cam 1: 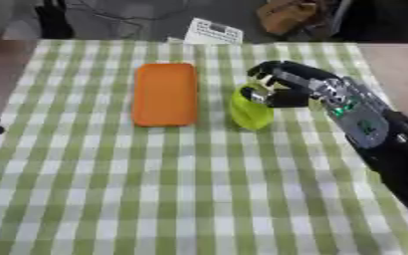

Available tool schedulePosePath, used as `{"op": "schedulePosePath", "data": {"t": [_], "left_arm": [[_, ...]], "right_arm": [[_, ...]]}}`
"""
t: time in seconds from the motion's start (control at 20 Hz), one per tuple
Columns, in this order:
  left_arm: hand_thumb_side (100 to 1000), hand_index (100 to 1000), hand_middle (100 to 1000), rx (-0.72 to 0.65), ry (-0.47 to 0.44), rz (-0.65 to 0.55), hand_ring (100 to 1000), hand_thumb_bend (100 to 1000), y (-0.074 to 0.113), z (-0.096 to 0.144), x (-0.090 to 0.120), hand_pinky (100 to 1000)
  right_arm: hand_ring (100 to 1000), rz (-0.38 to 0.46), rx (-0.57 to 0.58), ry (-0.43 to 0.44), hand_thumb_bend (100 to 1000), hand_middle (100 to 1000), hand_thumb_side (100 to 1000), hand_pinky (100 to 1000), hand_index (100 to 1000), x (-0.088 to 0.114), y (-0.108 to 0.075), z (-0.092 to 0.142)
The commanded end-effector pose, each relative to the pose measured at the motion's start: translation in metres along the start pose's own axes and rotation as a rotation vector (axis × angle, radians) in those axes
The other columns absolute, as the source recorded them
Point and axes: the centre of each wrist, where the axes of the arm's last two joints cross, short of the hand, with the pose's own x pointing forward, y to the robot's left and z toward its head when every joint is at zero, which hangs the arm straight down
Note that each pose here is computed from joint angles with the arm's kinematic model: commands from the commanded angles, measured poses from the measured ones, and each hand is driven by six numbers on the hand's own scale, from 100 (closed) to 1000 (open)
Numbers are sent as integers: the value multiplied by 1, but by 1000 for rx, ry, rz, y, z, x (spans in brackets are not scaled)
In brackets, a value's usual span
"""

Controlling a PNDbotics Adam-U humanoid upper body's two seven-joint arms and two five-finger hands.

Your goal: Pick up objects on the table and place them in the box.

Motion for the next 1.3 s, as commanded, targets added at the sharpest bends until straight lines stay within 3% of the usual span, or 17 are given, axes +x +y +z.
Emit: {"op": "schedulePosePath", "data": {"t": [0.05,0.5,0.6,0.65,0.7,0.9,0.95,1.3], "left_arm": [[974,768,711,-20,-21,-28,675,143,5,-5,6,651],[975,768,711,-23,-22,-28,675,143,5,-6,6,651],[974,768,711,-23,-23,-28,675,144,5,-6,6,651],[974,768,711,-23,-24,-27,675,144,5,-6,6,651],[975,768,711,-24,-23,-27,675,144,5,-6,6,651],[975,768,711,-25,-23,-27,675,144,5,-7,6,651],[975,768,712,-25,-23,-27,676,143,5,-7,6,651],[976,768,713,-27,-24,-26,676,143,4,-7,6,652]], "right_arm": [[931,30,7,16,408,909,880,857,970,-4,-7,3],[954,104,121,11,468,931,909,876,974,-5,-1,5],[959,116,147,1,499,936,914,877,974,-4,0,5],[960,123,159,-5,578,937,909,877,974,-3,1,4],[961,133,170,-13,523,939,914,876,975,-1,1,4],[965,174,201,-22,554,946,916,875,977,4,0,4],[953,181,203,-20,608,952,906,854,977,4,-1,4],[934,326,157,31,603,975,870,812,981,11,-1,2]]}}
